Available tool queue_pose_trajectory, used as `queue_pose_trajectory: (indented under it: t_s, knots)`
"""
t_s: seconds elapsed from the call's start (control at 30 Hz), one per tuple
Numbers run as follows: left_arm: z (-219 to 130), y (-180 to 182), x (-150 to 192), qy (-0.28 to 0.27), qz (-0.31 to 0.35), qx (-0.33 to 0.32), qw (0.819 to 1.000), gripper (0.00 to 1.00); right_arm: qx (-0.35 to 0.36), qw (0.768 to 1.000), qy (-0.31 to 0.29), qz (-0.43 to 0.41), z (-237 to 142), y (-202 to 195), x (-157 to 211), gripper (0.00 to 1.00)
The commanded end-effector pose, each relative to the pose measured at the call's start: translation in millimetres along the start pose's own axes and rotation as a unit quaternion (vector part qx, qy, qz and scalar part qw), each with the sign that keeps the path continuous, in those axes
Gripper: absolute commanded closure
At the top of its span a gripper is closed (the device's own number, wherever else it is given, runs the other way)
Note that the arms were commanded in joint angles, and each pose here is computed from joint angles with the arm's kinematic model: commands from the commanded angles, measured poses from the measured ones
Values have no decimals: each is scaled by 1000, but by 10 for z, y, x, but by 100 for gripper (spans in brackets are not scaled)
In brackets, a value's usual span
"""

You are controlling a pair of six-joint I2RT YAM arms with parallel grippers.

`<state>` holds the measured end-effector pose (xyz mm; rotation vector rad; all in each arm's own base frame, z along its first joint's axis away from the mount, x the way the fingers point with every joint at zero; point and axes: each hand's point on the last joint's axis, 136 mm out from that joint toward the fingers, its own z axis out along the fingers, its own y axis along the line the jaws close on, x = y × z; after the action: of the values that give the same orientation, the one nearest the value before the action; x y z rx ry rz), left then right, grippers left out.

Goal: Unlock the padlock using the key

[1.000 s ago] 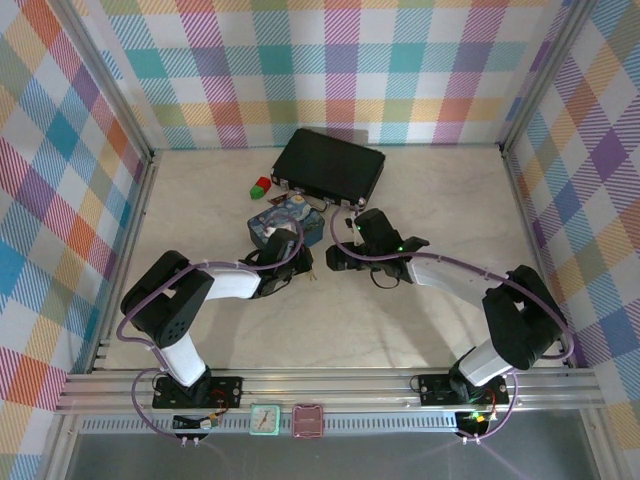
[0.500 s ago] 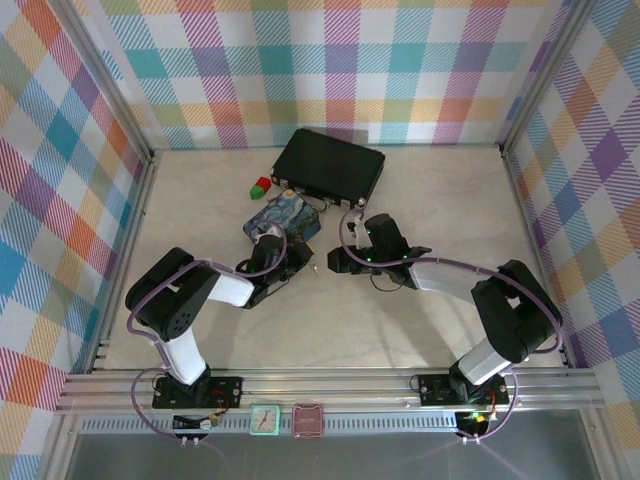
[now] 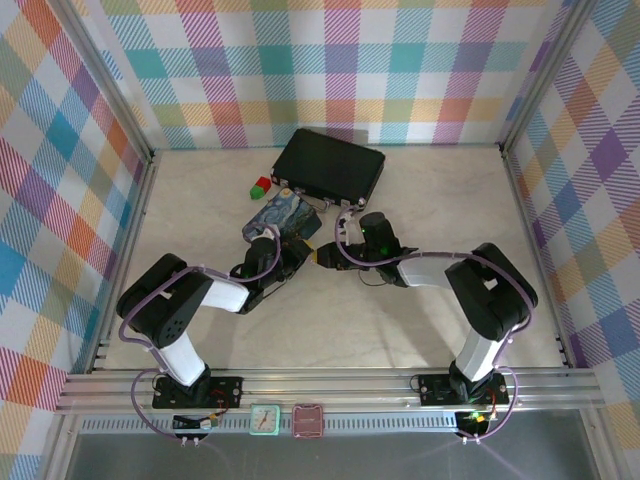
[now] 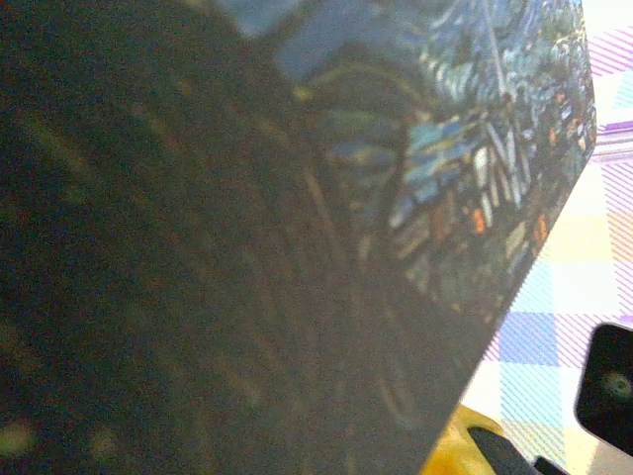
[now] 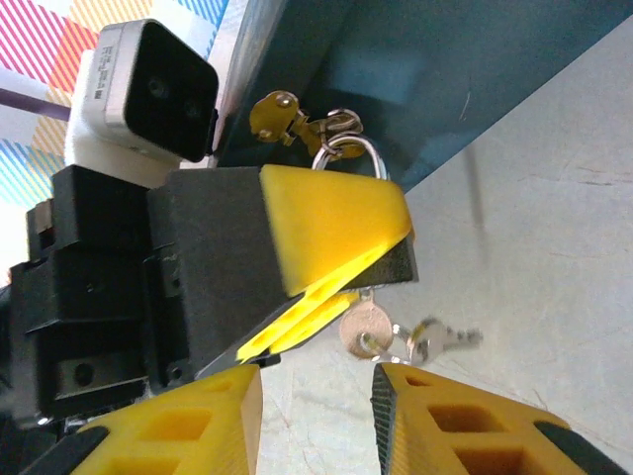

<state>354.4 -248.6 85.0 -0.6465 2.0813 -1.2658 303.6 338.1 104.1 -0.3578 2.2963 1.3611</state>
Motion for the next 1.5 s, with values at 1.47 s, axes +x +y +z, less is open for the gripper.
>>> queue_pose_trajectory:
  t_s: [1.47]
  knots:
    - [-136, -343, -51, -10, -31, 101, 994, 100, -113, 989, -17, 90, 101, 160, -26, 85]
